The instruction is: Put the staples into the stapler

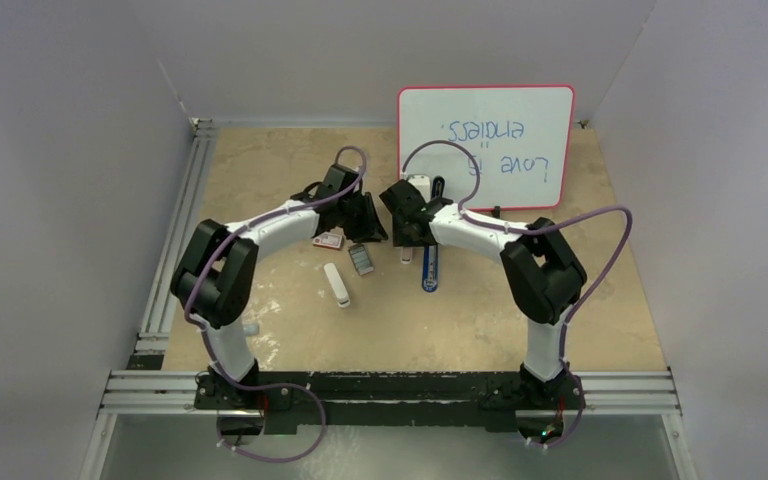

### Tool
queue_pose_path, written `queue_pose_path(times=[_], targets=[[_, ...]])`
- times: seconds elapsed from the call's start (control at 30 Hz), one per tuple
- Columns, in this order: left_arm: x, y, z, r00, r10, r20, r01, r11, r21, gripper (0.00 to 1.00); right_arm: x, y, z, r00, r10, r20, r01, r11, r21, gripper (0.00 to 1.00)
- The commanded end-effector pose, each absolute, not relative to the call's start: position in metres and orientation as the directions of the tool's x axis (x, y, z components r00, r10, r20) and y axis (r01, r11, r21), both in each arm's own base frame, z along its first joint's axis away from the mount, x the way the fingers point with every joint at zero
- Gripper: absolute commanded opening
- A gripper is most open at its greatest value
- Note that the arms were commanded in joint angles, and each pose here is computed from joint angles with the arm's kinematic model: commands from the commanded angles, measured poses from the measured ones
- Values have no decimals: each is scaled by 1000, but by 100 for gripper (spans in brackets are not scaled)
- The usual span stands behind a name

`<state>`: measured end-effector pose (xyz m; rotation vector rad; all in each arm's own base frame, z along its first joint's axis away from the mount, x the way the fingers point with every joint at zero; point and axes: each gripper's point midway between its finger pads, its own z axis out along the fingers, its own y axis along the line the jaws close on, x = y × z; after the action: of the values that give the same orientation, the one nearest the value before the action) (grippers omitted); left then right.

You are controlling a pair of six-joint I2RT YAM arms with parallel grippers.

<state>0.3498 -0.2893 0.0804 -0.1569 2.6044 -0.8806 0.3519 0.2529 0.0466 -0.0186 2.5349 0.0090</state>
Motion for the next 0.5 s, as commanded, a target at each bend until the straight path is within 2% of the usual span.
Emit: queue_pose_path(times=[0.0,0.27,0.47], targets=[[357,-274,101,-874,-284,-394,4,806,-591,22,360,261,64,-797,-8,-604,-32,999,28,51],[356,-263,111,-844,-324,-428,-8,805,-593,23,348,268,32,-842,-44,-537,-80,996,43,55],[354,-260,110,-844,-328,-425,-16,807,-591,23,343,265,16,-859,-43,-510,-68,997,29,53]])
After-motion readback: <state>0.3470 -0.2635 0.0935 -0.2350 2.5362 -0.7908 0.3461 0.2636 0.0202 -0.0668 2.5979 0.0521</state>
